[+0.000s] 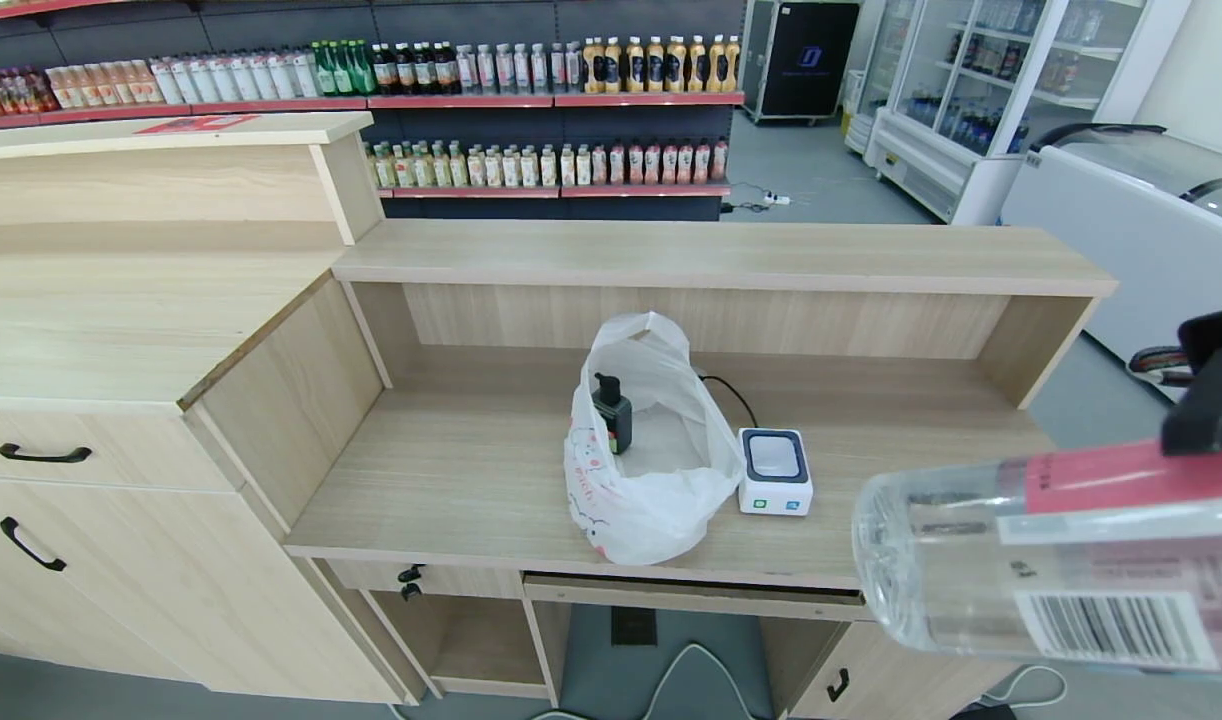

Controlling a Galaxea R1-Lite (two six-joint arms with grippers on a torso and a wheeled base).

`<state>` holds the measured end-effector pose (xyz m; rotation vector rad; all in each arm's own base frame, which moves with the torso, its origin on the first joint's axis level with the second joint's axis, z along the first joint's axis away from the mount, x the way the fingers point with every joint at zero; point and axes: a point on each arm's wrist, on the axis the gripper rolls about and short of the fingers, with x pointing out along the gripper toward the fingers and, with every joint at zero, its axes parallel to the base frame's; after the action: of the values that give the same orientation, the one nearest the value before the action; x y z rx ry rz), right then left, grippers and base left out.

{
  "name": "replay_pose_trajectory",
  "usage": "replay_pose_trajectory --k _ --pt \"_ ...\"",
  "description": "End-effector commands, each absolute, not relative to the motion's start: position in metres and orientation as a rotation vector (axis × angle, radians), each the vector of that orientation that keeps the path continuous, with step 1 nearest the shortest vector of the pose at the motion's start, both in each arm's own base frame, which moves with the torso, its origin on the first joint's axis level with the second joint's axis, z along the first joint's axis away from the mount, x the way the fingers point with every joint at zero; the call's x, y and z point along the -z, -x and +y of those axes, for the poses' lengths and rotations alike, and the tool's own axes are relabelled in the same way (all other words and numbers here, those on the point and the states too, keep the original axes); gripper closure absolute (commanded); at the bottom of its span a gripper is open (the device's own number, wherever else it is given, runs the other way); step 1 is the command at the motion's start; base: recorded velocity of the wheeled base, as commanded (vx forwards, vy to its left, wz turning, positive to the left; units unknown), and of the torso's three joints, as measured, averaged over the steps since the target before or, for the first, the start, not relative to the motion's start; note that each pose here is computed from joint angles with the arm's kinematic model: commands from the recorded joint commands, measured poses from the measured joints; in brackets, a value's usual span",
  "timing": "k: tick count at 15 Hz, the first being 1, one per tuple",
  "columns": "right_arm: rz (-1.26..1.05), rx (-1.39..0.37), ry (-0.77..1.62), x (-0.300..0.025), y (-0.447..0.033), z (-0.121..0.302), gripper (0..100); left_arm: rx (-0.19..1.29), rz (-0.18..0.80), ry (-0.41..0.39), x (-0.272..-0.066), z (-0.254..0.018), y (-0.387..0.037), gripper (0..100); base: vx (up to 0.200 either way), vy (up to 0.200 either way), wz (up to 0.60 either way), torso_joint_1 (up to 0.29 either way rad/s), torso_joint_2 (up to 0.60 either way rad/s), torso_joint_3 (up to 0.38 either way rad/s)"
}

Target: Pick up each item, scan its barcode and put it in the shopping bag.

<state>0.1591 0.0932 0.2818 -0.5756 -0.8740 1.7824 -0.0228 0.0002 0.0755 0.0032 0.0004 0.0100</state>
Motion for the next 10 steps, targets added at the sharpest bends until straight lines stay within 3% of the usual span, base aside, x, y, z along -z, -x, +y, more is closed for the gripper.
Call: replay_pose_trajectory --k 1,10 --pt "-0.849 -1.782 0.577 -0.2826 -0.1671 0.0904 100 -0.011 0.000 -0.003 -0.0755 0.0002 0.0228 0 0.000 0.000 0.00 0.000 0.00 0.000" --pt "-0.929 -1.759 0.632 -0.2871 -0.1593 0.0874 100 -0.011 0.000 -0.003 -0.0755 0.0002 0.0228 0 0.000 0.000 0.00 0.000 0.00 0.000"
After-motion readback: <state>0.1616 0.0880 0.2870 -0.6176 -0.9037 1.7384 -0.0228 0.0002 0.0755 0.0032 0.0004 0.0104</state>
